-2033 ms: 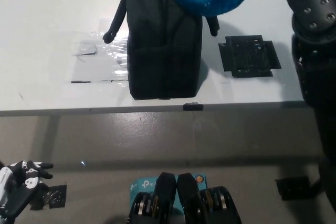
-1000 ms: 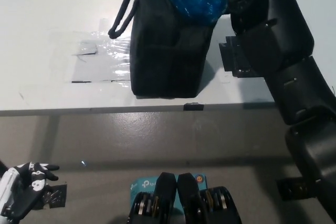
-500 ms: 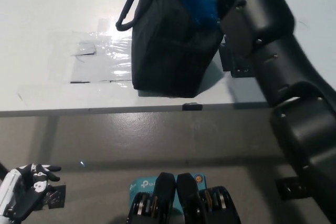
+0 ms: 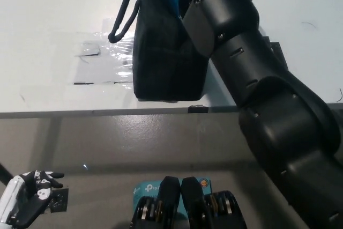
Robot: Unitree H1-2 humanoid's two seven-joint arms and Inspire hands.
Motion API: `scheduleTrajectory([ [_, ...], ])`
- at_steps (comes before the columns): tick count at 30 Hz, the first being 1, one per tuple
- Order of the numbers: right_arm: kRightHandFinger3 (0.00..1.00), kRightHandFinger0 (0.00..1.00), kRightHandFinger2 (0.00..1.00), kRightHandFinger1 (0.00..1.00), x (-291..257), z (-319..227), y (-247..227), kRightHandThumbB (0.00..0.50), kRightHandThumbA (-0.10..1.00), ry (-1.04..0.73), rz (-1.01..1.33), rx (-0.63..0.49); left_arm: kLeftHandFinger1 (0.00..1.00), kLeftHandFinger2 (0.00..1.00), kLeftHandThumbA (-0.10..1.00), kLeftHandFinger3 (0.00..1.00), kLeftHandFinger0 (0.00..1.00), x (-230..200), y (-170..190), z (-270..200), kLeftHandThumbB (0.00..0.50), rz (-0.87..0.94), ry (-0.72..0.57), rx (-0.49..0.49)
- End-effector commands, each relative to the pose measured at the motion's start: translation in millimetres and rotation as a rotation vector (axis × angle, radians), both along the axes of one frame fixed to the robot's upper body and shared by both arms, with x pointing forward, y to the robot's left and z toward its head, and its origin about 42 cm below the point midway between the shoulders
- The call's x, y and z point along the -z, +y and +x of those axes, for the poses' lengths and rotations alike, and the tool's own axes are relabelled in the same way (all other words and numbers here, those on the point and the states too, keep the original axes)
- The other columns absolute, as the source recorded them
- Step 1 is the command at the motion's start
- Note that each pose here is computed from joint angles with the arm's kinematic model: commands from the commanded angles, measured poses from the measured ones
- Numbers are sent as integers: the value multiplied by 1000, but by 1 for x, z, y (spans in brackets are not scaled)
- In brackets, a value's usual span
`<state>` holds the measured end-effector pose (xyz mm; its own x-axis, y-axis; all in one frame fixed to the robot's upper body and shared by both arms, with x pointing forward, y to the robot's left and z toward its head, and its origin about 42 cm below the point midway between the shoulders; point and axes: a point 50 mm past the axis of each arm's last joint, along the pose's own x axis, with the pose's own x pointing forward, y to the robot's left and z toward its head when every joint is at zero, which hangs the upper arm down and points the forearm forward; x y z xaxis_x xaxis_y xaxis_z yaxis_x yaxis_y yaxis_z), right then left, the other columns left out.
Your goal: The robot uses its right hand to pick up a stack of plates kept in the middle of the desk and put it inside a bag kept next to it
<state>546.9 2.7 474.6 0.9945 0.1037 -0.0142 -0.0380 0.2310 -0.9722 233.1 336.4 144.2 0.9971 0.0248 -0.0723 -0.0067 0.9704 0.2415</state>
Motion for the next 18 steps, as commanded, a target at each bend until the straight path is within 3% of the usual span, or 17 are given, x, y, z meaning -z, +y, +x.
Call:
scheduleTrajectory([
  [1, 1000, 0, 435, 101, -25, -4, 0, 77, -94, -62, -18, 4, 531, 594, -100, 621, 448, -10, 2, 0, 464, 37, -48, 34],
  [3, 1000, 0, 500, 154, -21, -4, -3, 88, -65, -52, -42, 12, 524, 587, -100, 630, 441, -11, 3, -2, 460, 37, -48, 45],
  [4, 1000, 0, 459, 149, -18, -3, -6, 68, 9, -45, -69, 21, 513, 573, -100, 627, 433, -11, 2, -2, 457, 35, -51, 48],
  [6, 1000, 76, 571, 275, -13, -1, -13, 35, 165, -41, -117, 33, 509, 572, -100, 624, 431, -9, 2, -2, 459, 35, -55, 46],
  [8, 944, 77, 486, 258, -10, 0, -16, 48, 281, -41, -124, 39, 509, 571, -100, 617, 443, -9, 2, -3, 472, 42, -57, 43],
  [9, 1000, 229, 558, 338, -7, 0, -19, 74, 221, -44, -71, 40, 514, 580, -100, 620, 445, -10, 2, -3, 468, 41, -54, 45],
  [11, 1000, 238, 546, 325, -6, 0, -21, 79, 203, -41, -43, 46, 515, 582, -100, 622, 446, -10, 1, -3, 465, 38, -51, 47],
  [12, 1000, 739, 1000, 1000, -1, 0, -23, 97, 354, 4, 3, 40, 520, 591, -100, 630, 454, -10, 1, -3, 467, 49, -46, 50],
  [13, 1000, 1000, 1000, 1000, 3, 0, -23, 161, 412, 5, 30, 40, 518, 590, -100, 634, 448, -9, 2, -2, 475, 51, -48, 51],
  [15, 1000, 1000, 1000, 1000, 9, 1, -25, 176, 562, 26, 22, 43, 511, 582, -100, 626, 429, -9, 1, -2, 480, 45, -56, 56],
  [16, 1000, 1000, 1000, 1000, 12, 1, -25, 167, 571, 45, 29, 43, 515, 581, -100, 624, 436, -9, 1, -2, 478, 33, -59, 60],
  [17, 1000, 1000, 1000, 1000, 16, 3, -27, 112, 510, 85, 80, 36, 528, 596, -100, 636, 454, -8, 2, -2, 476, 38, -58, 63],
  [18, 1000, 1000, 1000, 1000, 16, 3, -27, 110, 504, 90, 86, 36, 529, 598, -100, 637, 456, -8, 2, -2, 476, 39, -58, 64],
])
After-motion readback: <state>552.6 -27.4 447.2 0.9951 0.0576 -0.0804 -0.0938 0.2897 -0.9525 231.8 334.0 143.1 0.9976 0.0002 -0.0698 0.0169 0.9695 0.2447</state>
